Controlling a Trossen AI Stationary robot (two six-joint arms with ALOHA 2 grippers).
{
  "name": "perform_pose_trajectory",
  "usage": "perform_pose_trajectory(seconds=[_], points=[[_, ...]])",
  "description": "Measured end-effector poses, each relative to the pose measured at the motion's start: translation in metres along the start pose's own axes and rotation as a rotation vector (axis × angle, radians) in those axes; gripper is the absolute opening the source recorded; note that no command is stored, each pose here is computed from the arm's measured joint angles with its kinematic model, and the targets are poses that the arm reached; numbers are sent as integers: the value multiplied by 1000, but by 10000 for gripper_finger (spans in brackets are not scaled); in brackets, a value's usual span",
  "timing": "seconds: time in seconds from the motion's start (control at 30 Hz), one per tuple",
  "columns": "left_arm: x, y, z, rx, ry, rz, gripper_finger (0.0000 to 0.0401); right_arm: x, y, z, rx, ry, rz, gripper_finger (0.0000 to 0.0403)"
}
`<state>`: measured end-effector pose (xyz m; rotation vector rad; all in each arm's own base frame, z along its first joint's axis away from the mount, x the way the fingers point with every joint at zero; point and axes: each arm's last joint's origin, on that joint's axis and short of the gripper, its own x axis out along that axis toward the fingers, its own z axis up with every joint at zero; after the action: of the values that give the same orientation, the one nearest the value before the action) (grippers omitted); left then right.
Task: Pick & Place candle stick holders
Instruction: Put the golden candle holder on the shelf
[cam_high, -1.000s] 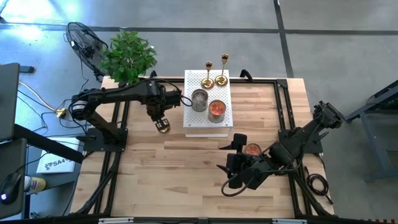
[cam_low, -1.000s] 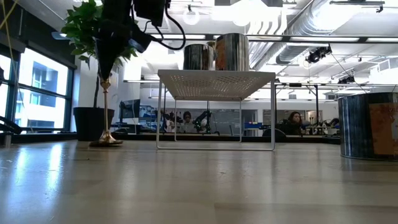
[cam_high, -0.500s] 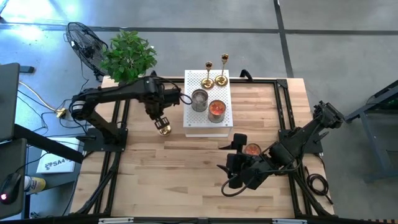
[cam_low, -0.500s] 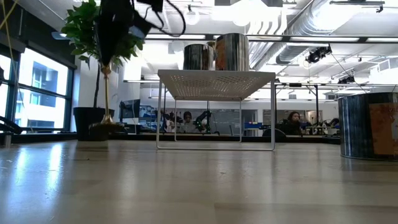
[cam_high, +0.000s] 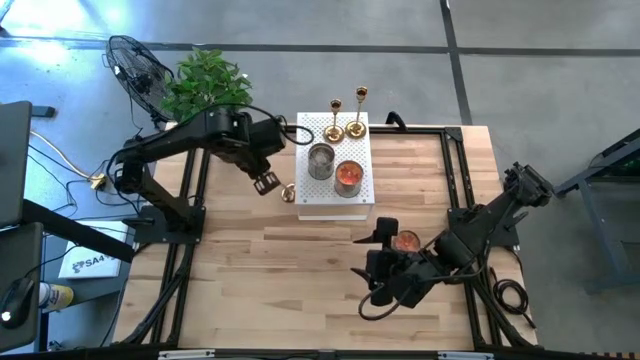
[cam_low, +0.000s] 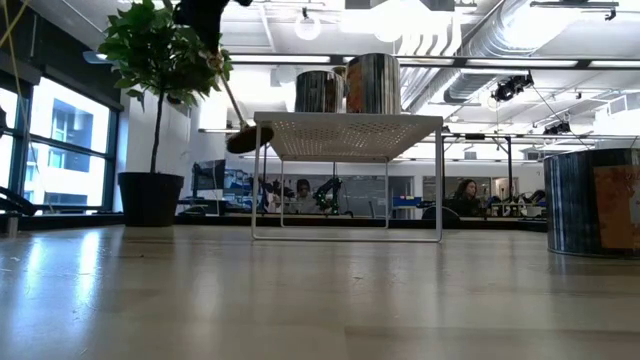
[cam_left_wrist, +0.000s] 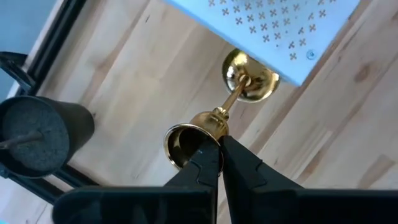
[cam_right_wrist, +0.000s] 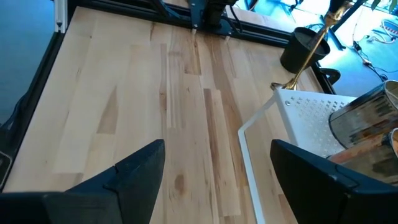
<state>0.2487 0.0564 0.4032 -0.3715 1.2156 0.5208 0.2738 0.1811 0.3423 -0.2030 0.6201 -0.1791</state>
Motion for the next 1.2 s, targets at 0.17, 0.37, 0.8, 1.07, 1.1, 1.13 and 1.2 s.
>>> perform_pose_trajectory(seconds=[0.17,0.37,0.8,1.07,1.1,1.13,1.2], points=[[-1,0,0,6,-5,1,0,-3,4,-1,-11,-5,10,287],[-2,0,0,-10,-4,-5,0,-3,3,-2,-18,2,8,287],[30,-1,-11,-16,127,22,0,-3,3,-2,-21,7,6,287],[7,9,-27,-56,50,14,0,-3,3,-2,-20,7,6,287],[4,10,-29,-59,39,11,0,-3,3,-2,-20,7,6,287],[1,12,-31,-64,28,6,0,-3,3,-2,-21,7,6,287],[-5,14,-35,-69,6,0,0,-3,3,-2,-21,7,5,287]])
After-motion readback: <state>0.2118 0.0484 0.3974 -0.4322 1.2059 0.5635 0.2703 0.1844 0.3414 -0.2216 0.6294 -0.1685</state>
